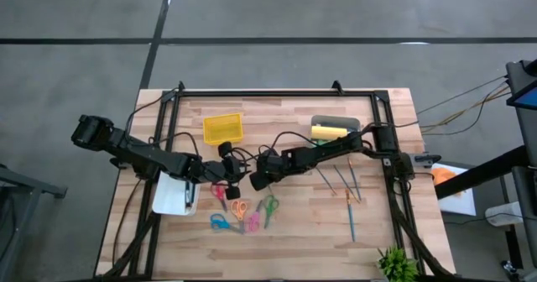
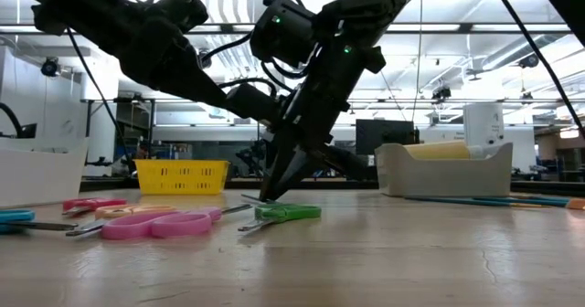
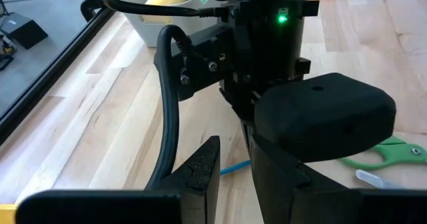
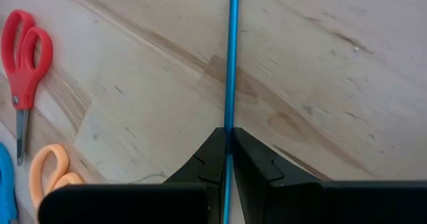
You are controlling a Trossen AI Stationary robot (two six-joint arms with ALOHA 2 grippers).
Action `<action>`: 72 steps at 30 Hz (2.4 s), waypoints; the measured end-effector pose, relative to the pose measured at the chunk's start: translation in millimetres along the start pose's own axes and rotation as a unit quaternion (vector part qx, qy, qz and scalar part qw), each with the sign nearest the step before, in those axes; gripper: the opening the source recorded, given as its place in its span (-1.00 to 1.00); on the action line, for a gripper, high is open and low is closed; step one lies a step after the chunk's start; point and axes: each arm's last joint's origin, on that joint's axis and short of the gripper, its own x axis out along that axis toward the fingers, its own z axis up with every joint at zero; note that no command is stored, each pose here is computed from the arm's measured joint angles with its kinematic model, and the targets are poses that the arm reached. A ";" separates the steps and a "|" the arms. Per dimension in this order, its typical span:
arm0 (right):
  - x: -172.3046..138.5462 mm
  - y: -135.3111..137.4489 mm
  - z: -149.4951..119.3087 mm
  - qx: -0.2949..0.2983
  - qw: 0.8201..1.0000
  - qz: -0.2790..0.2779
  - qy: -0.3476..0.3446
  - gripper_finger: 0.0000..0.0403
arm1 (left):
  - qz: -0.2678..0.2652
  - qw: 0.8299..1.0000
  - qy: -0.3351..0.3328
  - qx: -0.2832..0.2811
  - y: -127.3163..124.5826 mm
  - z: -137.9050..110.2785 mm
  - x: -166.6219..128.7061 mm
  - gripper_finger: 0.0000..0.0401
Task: Pick & Place Paint Supplies
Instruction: Put the blue paintbrush into the white bin
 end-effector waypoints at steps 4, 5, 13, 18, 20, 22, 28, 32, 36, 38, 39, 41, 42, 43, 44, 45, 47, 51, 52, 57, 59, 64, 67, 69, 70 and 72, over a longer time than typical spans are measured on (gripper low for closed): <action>0.2 0.0 0.0 0.010 1.000 0.001 -0.001 -0.90 | 0.000 1.000 0.000 0.000 0.0 0.0 0.0 -0.57; 0.2 0.0 0.0 0.010 1.000 0.001 -0.001 -0.89 | 0.000 1.000 0.000 0.000 0.0 0.0 0.0 -0.57; 0.2 1.8 0.6 0.002 1.000 0.009 -0.004 -0.47 | 0.001 1.000 0.000 0.000 0.0 0.0 0.0 -0.57; -3.7 6.2 0.2 -0.023 1.000 0.013 -0.006 -0.36 | 0.002 1.000 0.000 0.000 0.1 0.0 0.0 -0.57; -6.0 6.3 0.8 -0.034 0.999 0.011 -0.010 -0.36 | 0.002 1.000 0.000 0.000 0.1 0.0 0.0 -0.57; -11.4 6.3 2.0 -0.040 0.999 0.006 -0.011 -0.36 | 0.002 1.000 0.000 0.000 0.1 -0.1 0.0 -0.57; -24.4 8.1 -3.4 -0.048 0.999 -0.005 -0.022 -0.36 | 0.002 1.000 0.000 0.000 0.1 0.0 -0.1 -0.57; -41.8 12.0 -11.7 -0.063 0.997 -0.003 -0.047 -0.35 | 0.002 1.000 0.000 0.000 0.1 -0.1 -0.1 -0.57; -60.2 10.7 -22.3 -0.077 0.994 -0.013 -0.071 -0.35 | 0.002 1.000 0.000 0.000 0.1 0.0 -0.1 -0.57; -72.3 10.2 -27.7 -0.084 0.993 -0.006 -0.084 -0.35 | 0.002 1.000 0.000 0.000 0.1 0.0 -0.1 -0.57; -78.2 9.9 -31.2 -0.089 0.992 -0.003 -0.090 -0.35 | 0.002 1.000 0.000 0.000 0.1 -0.1 -0.1 -0.57; -91.6 9.5 -36.4 -0.104 0.989 0.005 -0.102 -0.35 | 0.002 1.000 0.000 0.000 0.2 0.0 0.0 -0.57; -96.5 7.3 -39.9 -0.115 0.987 0.004 -0.108 -0.35 | 0.002 1.000 0.000 0.000 0.2 0.0 0.0 -0.57; -100.9 5.1 -43.9 -0.122 0.986 0.001 -0.114 -0.35 | 0.002 1.000 0.000 0.000 0.2 0.0 0.0 -0.57; -105.5 3.0 -47.7 -0.126 0.985 0.000 -0.121 -0.35 | 0.002 1.000 0.000 0.000 0.2 0.0 0.0 -0.57; -110.7 0.2 -51.5 -0.130 0.983 -0.001 -0.129 -0.35 | 0.002 1.000 0.000 0.000 0.2 0.0 0.0 -0.57; -121.4 -5.2 -58.5 -0.132 0.981 0.000 -0.143 -0.35 | 0.002 1.000 0.000 0.000 0.2 0.0 0.0 -0.57; -142.9 -20.5 -71.4 -0.129 0.977 0.006 -0.172 -0.35 | 0.002 1.000 0.000 -0.001 0.2 0.0 0.0 -0.57; -147.3 -25.2 -74.9 -0.128 0.975 0.007 -0.180 -0.35 | 0.002 1.000 0.000 -0.001 0.2 0.0 0.0 -0.57; -162.3 -44.0 -87.5 -0.118 0.964 0.027 -0.235 -0.35 | 0.002 1.000 0.000 -0.001 0.2 0.0 0.0 -0.57; -164.2 -48.5 -90.1 -0.116 0.962 0.045 -0.243 -0.35 | 0.002 1.000 0.000 -0.001 0.2 0.0 0.0 -0.57; -165.2 -54.4 -91.5 -0.130 0.954 0.076 -0.259 -0.35 | 0.003 1.000 0.014 0.006 0.5 -2.5 -0.2 -0.57; -164.5 -56.8 -92.1 -0.132 0.954 0.075 -0.258 -0.35 | 0.005 0.999 0.036 0.017 1.0 -7.3 -0.4 -0.57; -164.7 -56.5 -92.1 -0.130 0.954 0.077 -0.258 -0.35 | 0.005 0.999 0.047 0.022 1.2 -9.6 -0.6 -0.57; -164.6 -56.7 -92.1 -0.130 0.954 0.076 -0.258 -0.35 | 0.006 0.998 0.050 0.023 1.3 -10.3 -0.6 -0.57; -163.8 -56.5 -92.2 -0.131 0.954 0.075 -0.258 -0.35 | 0.006 0.998 0.051 0.023 1.3 -10.3 -0.6 -0.57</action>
